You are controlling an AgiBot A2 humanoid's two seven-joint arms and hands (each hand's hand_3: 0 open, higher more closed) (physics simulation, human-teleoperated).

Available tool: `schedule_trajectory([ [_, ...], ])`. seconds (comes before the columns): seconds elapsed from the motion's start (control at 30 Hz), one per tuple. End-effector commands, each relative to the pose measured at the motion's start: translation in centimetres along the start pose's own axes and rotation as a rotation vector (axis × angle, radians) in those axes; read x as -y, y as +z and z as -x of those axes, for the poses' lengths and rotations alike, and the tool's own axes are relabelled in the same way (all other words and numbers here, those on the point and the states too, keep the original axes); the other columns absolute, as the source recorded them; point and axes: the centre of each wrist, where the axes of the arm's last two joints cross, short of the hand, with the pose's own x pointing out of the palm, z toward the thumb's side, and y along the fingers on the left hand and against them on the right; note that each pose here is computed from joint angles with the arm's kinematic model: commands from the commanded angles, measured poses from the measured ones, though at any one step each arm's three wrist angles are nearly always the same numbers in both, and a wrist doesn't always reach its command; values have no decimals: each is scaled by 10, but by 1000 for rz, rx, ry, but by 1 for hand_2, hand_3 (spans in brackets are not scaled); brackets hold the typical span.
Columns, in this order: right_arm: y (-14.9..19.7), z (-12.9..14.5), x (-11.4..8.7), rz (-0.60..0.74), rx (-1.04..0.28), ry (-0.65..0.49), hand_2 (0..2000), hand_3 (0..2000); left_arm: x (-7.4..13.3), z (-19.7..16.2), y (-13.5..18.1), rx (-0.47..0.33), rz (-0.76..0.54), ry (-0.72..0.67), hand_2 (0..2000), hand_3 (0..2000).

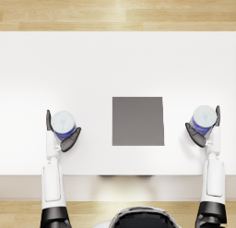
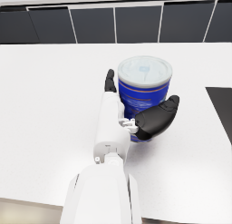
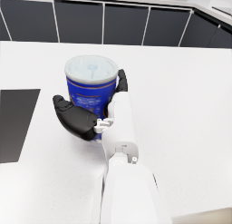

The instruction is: Pick up the blue can on the left and place it in the middle, then pick up the blue can on the right and place it on top of the can in the middle

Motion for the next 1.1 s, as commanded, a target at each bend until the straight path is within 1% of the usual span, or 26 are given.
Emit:
schedule_trajectory([
  [0.03, 2, 0, 8, -5, 7, -5, 0, 0, -7, 3, 1, 11, 4, 16, 0, 0],
  [0.13, 6, -2, 15, -2, 15, -3, 0, 0, -9, 1, 3, 17, 0, 6, 0, 0],
  [0.17, 7, -3, 12, 5, 15, 0, 0, 0, -9, 2, 2, 20, 4, 11, 1361, 327],
  [0.2, 6, -1, 12, 1, 19, -7, 1361, 327, -9, 2, 2, 23, 3, -3, 2000, 653],
  [0.23, 6, 0, 13, -1, 22, 17, 2000, 653, -8, 1, 3, 22, -1, -29, 2000, 980],
  [0.27, 6, 1, 13, -1, 24, 47, 2000, 980, -8, 0, 4, 21, -6, -42, 2000, 1307],
  [0.3, 9, 2, 14, 10, 28, 64, 2000, 1307, -8, 0, 4, 23, -7, -40, 2000, 1520],
  [0.33, 15, 4, 15, 33, 34, 55, 2000, 1520, -8, 0, 7, 26, -20, -33, 2000, 1520],
  [0.37, 19, 4, 14, 51, 36, 42, 2000, 1520, -7, -2, 12, 26, -41, -34, 2000, 1520],
  [0.4, 28, 4, 13, 89, 37, 40, 2000, 1520, -4, -6, 26, 21, -98, -49, 2000, 1520],
  [0.53, 74, -17, -4, 282, 11, 112, 2000, 1520, 0, -38, 68, 6, -254, -156, 2000, 1520],
  [0.63, 98, -28, -11, 381, 1, 176, 2000, 1520, -2, -66, 82, 4, -299, -242, 2000, 1520],
  [0.77, 110, -35, -11, 423, 1, 222, 2000, 1520, -2, -98, 85, 2, -306, -338, 2000, 1520],
  [0.9, 121, -41, -14, 465, 1, 259, 2000, 1520, -5, -129, 93, 173, -277, -452, 2000, 1520],
  [0.93, 123, -41, -15, 474, 2, 260, 2000, 1520, -6, -136, 95, 204, -270, -474, 2000, 1520],
  [1.03, 129, -45, -15, 497, 8, 259, 2000, 1520, -15, -160, 104, 255, -248, -525, 2000, 1520],
  [1.1, 132, -47, -17, 507, 11, 262, 2000, 1520, -23, -174, 103, 260, -213, -546, 2000, 1520],
])
